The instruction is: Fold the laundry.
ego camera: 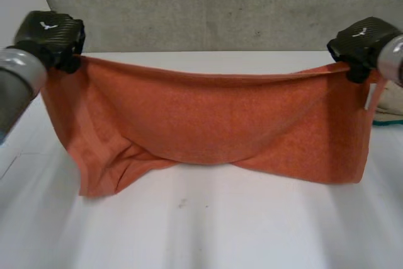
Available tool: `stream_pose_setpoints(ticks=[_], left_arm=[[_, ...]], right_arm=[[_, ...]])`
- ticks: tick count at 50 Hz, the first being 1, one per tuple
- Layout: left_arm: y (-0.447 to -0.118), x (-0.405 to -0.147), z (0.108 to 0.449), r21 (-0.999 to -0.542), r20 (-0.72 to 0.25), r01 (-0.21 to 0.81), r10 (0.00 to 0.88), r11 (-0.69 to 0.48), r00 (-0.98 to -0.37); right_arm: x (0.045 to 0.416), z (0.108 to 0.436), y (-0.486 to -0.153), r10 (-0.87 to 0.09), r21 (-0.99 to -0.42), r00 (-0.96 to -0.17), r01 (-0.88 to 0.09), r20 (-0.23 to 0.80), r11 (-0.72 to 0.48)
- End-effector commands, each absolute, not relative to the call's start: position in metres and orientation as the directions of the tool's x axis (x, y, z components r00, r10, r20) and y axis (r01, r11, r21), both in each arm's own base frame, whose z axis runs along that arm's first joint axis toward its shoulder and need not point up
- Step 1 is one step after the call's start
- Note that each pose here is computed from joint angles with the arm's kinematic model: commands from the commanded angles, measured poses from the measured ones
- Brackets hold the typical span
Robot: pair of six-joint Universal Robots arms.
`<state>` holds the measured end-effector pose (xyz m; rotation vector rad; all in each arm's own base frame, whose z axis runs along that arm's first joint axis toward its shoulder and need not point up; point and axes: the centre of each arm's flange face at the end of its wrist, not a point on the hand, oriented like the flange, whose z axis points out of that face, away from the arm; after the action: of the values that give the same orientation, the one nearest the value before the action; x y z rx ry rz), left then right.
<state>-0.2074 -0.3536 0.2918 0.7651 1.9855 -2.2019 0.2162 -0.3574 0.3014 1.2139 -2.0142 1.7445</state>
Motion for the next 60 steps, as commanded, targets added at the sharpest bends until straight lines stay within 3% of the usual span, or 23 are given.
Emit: stream_pose_setpoints(ticks=[1,2,3,6,8,12,17,19,24,32,36,39,44,46,47,48,50,51,52,53,57,60], left_arm=[[-0.418,-0.234,0.309,-0.850,-0.423,0.347,0.120,-0.396,-0.898],[-0.422,-0.237,0.317,-0.834,-0.418,0.338,0.101,-0.435,-0.903],[-0.426,-0.242,0.336,-0.794,-0.406,0.317,0.063,-0.518,-0.912],[-0.429,-0.243,0.368,-0.730,-0.362,0.287,-0.005,-0.621,-0.932],[-0.426,-0.244,0.390,-0.675,-0.310,0.260,-0.054,-0.690,-0.949],[-0.420,-0.247,0.403,-0.640,-0.269,0.237,-0.076,-0.730,-0.960],[-0.418,-0.248,0.377,-0.698,-0.301,0.250,-0.042,-0.671,-0.953],[-0.415,-0.247,0.353,-0.742,-0.325,0.262,-0.010,-0.617,-0.946],[-0.407,-0.245,0.293,-0.820,-0.382,0.300,0.077,-0.488,-0.921],[-0.384,-0.248,0.187,-0.893,-0.432,0.370,0.252,-0.258,-0.866],[-0.371,-0.245,0.151,-0.891,-0.453,0.428,0.301,-0.148,-0.839],[-0.352,-0.238,0.139,-0.858,-0.497,0.510,0.345,-0.058,-0.797],[-0.306,-0.214,0.159,-0.768,-0.568,0.637,0.397,0.057,-0.721],[-0.286,-0.206,0.160,-0.733,-0.576,0.672,0.432,0.103,-0.694],[-0.262,-0.198,0.163,-0.688,-0.582,0.711,0.476,0.144,-0.659],[-0.254,-0.195,0.164,-0.671,-0.585,0.725,0.490,0.155,-0.646],[-0.223,-0.188,0.166,-0.589,-0.594,0.789,0.567,0.177,-0.570],[-0.215,-0.186,0.166,-0.562,-0.595,0.808,0.591,0.179,-0.545],[-0.199,-0.182,0.168,-0.506,-0.597,0.845,0.635,0.175,-0.489],[-0.195,-0.180,0.169,-0.486,-0.601,0.857,0.646,0.171,-0.470],[-0.200,-0.181,0.175,-0.459,-0.647,0.880,0.634,0.119,-0.423],[-0.228,-0.187,0.189,-0.513,-0.710,0.856,0.531,0.058,-0.462]], right_arm=[[0.248,0.320,-0.405,-0.240,-0.732,-0.695,-0.608,0.678,-0.307],[0.252,0.339,-0.415,-0.150,-0.713,-0.729,-0.570,0.668,-0.409],[0.253,0.349,-0.420,-0.103,-0.699,-0.747,-0.552,0.657,-0.456],[0.253,0.386,-0.428,0.043,-0.632,-0.812,-0.485,0.582,-0.604],[0.252,0.400,-0.429,0.091,-0.601,-0.835,-0.462,0.543,-0.653],[0.249,0.416,-0.425,0.131,-0.582,-0.856,-0.444,0.500,-0.681],[0.252,0.389,-0.422,0.040,-0.663,-0.837,-0.460,0.546,-0.590],[0.253,0.374,-0.422,-0.003,-0.695,-0.827,-0.471,0.563,-0.542],[0.250,0.300,-0.414,-0.192,-0.780,-0.771,-0.533,0.608,-0.329],[0.253,0.191,-0.401,-0.440,-0.787,-0.673,-0.599,0.595,-0.148],[0.250,0.168,-0.394,-0.478,-0.762,-0.641,-0.640,0.600,-0.098],[0.246,0.160,-0.383,-0.516,-0.747,-0.623,-0.663,0.588,-0.052],[0.235,0.166,-0.339,-0.614,-0.706,-0.588,-0.704,0.526,0.069],[0.223,0.175,-0.310,-0.663,-0.663,-0.567,-0.736,0.488,0.141],[0.216,0.178,-0.300,-0.677,-0.637,-0.559,-0.752,0.478,0.171],[0.202,0.183,-0.279,-0.714,-0.580,-0.531,-0.786,0.456,0.214],[0.192,0.187,-0.262,-0.747,-0.525,-0.489,-0.822,0.450,0.221],[0.184,0.188,-0.248,-0.783,-0.471,-0.441,-0.855,0.439,0.217],[0.181,0.191,-0.242,-0.796,-0.447,-0.406,-0.874,0.450,0.193],[0.178,0.194,-0.236,-0.805,-0.421,-0.359,-0.894,0.472,0.152],[0.178,0.202,-0.240,-0.783,-0.429,-0.366,-0.892,0.504,0.141],[0.182,0.207,-0.255,-0.742,-0.478,-0.411,-0.867,0.529,0.138]])
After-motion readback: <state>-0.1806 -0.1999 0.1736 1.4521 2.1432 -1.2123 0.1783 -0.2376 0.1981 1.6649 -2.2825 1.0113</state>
